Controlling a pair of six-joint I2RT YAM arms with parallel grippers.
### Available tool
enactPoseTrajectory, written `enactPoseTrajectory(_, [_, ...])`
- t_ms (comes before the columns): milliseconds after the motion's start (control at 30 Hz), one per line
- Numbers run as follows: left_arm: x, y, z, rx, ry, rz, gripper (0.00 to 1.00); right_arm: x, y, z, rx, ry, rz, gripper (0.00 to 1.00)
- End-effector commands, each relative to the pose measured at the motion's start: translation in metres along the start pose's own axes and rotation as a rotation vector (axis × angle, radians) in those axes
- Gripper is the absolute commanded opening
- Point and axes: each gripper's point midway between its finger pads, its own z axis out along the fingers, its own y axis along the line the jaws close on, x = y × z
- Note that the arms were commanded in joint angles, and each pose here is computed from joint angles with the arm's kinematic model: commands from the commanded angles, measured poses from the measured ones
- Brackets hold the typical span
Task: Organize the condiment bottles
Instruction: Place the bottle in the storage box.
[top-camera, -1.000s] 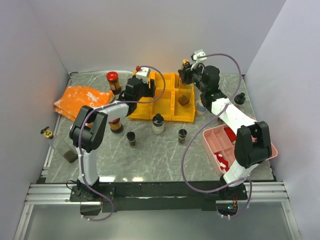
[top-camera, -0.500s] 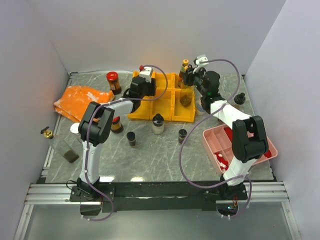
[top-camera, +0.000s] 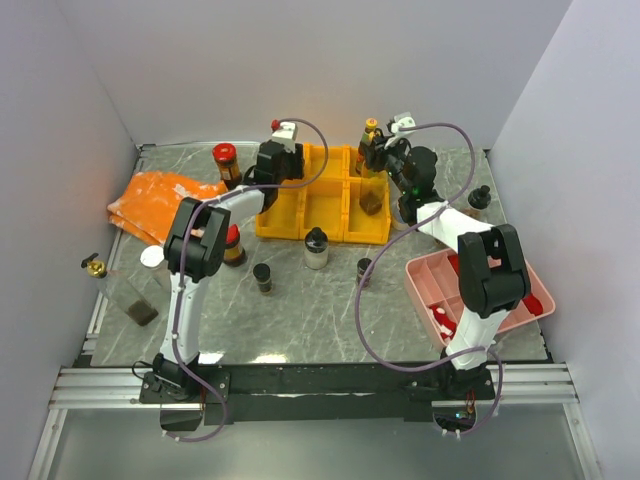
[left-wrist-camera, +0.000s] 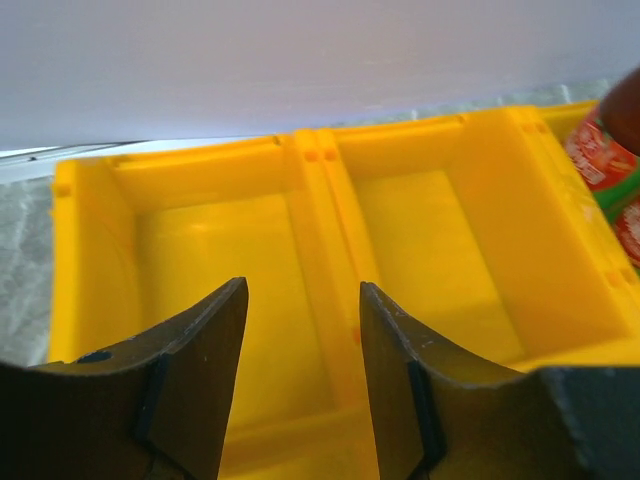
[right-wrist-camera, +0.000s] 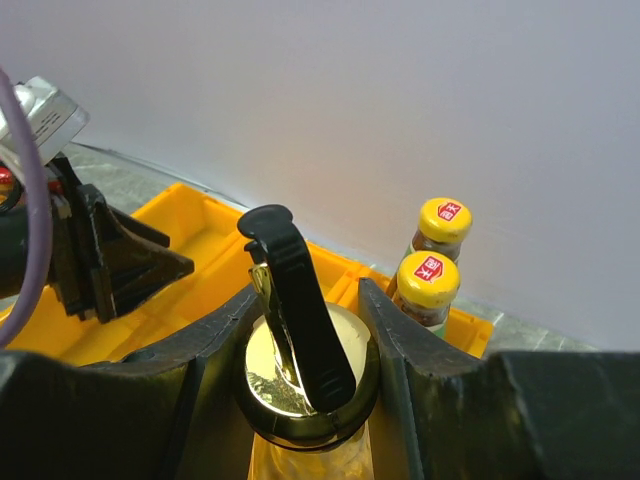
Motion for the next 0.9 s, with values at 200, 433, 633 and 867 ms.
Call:
enactPoseTrajectory(200, [-0.048,-0.003,0.007,0.045,-0.078,0.005,0.65,-0.061,-0.007,0.008,0.010,-0.211,-0.042,0.00])
enactPoseTrajectory(433, [-0.103,-0.001,-0.043,-0.019,-0.097,-0.064,0.58,-0.061,-0.006,0.005,0.012,-0.217,-0.035,0.00])
enactPoseTrajectory(633, [-0.064,0.016,-0.072,-0.123,0.081,-0.073,0.14,-0.063,-0.005,0.004,0.009,-0.214,-0.018,0.00])
enactPoseTrajectory(867, [-0.017,0.021,-0.079,-0.152,0.212,-0.105,0.01,-0.060,-0.003,0.003,0.001,-0.213,0.011,0.00])
